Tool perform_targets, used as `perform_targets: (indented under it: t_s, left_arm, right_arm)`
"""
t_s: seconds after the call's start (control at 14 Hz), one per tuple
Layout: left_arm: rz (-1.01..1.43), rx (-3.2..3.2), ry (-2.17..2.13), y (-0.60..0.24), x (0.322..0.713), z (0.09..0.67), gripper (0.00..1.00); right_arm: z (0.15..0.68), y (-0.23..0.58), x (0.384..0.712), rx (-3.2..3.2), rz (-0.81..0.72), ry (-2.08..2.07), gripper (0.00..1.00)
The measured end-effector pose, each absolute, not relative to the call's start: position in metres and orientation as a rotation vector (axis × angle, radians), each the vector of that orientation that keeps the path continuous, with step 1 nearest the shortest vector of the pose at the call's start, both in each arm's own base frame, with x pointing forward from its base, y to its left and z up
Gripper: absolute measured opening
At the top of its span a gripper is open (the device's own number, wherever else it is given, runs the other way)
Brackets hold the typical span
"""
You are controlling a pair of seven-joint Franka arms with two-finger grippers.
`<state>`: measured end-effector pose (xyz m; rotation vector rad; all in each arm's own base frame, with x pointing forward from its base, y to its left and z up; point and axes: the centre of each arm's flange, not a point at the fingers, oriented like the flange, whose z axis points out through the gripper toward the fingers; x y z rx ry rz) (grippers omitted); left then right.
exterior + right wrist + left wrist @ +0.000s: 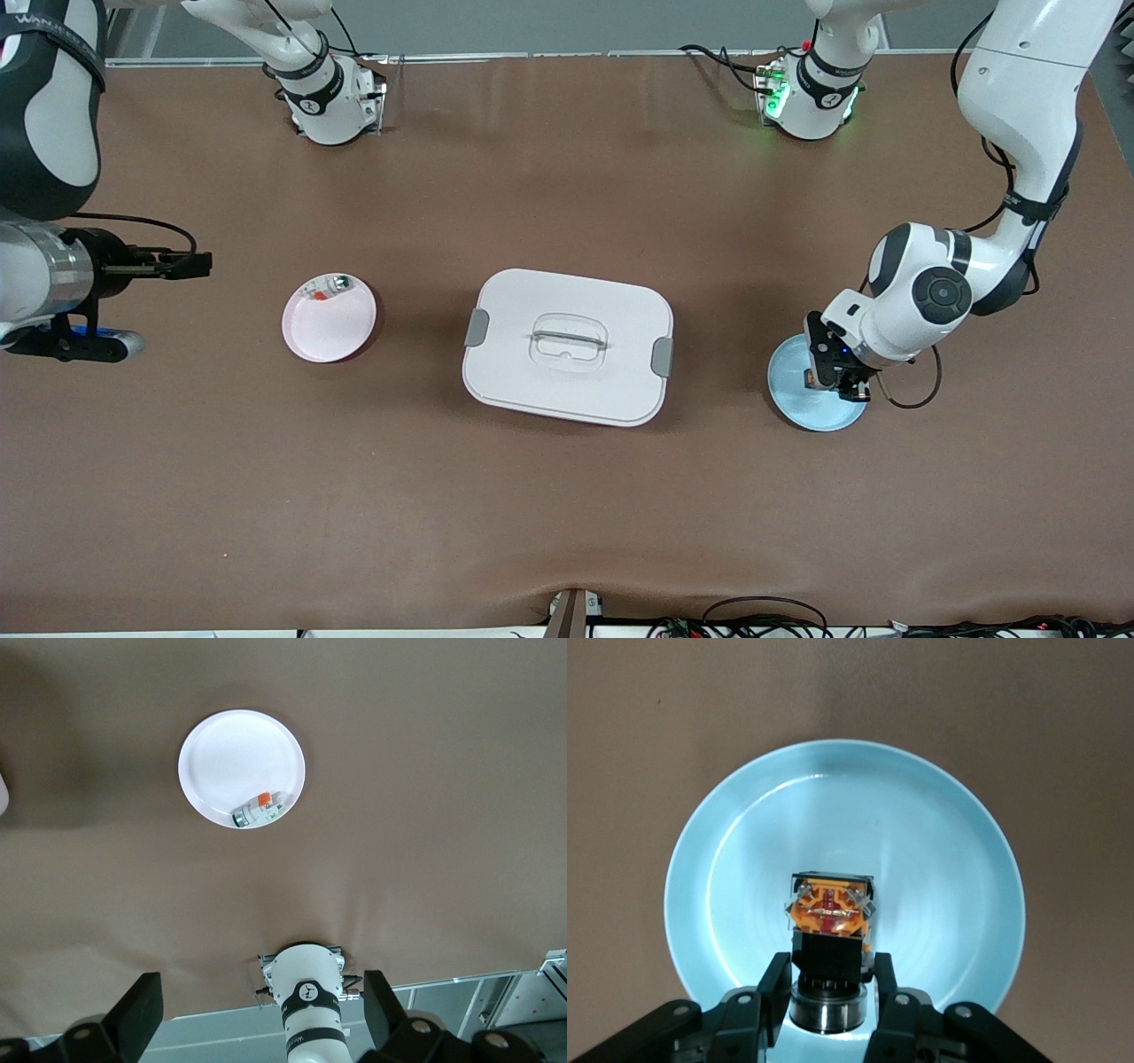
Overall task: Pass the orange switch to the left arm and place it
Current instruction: 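Open the left gripper and lift away from the blue plate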
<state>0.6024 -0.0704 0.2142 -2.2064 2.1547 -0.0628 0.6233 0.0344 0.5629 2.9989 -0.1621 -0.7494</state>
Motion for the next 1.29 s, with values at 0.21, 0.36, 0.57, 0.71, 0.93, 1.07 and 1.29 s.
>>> perform_targets:
  t_s: [0.21, 0.36, 0.57, 0.71, 0.93, 1.07, 1.29]
  left_arm:
    - [-0.097, -2.206, 2.163, -0.073, 0.596, 0.2, 0.42]
    - [-0.098, -2.214, 2.156, -0.069, 0.595, 0.199, 0.42]
    - [-0.11, -2.225, 2.135, -0.06, 0.597, 0.201, 0.58]
    - [-0.124, -2.244, 2.101, -0.045, 0.6, 0.207, 0.78]
    - [-0.146, -2.277, 2.042, -0.035, 0.607, 0.235, 1.0]
    - [-0.152, -2.426, 1.952, -0.031, 0.614, 0.267, 1.0]
    - [-0.112, -2.685, 1.688, -0.026, 0.624, 0.328, 1.0]
  right_arm:
    - [0.578, 0.031, 0.62, 3.015, -0.699, -0.172, 1.0]
    - [0.589, 0.031, 0.618, 3.029, -0.654, -0.171, 1.0]
    - [0.597, 0.034, 0.617, 3.042, -0.615, -0.162, 1.0]
    - [0.598, 0.035, 0.62, 3.053, -0.58, -0.16, 1.0]
    - [0.598, 0.034, 0.62, 3.054, -0.573, -0.162, 1.0]
    - [0.601, 0.034, 0.619, 3.055, -0.567, -0.164, 1.0]
    - [0.611, 0.034, 0.615, 3.062, -0.542, -0.163, 1.0]
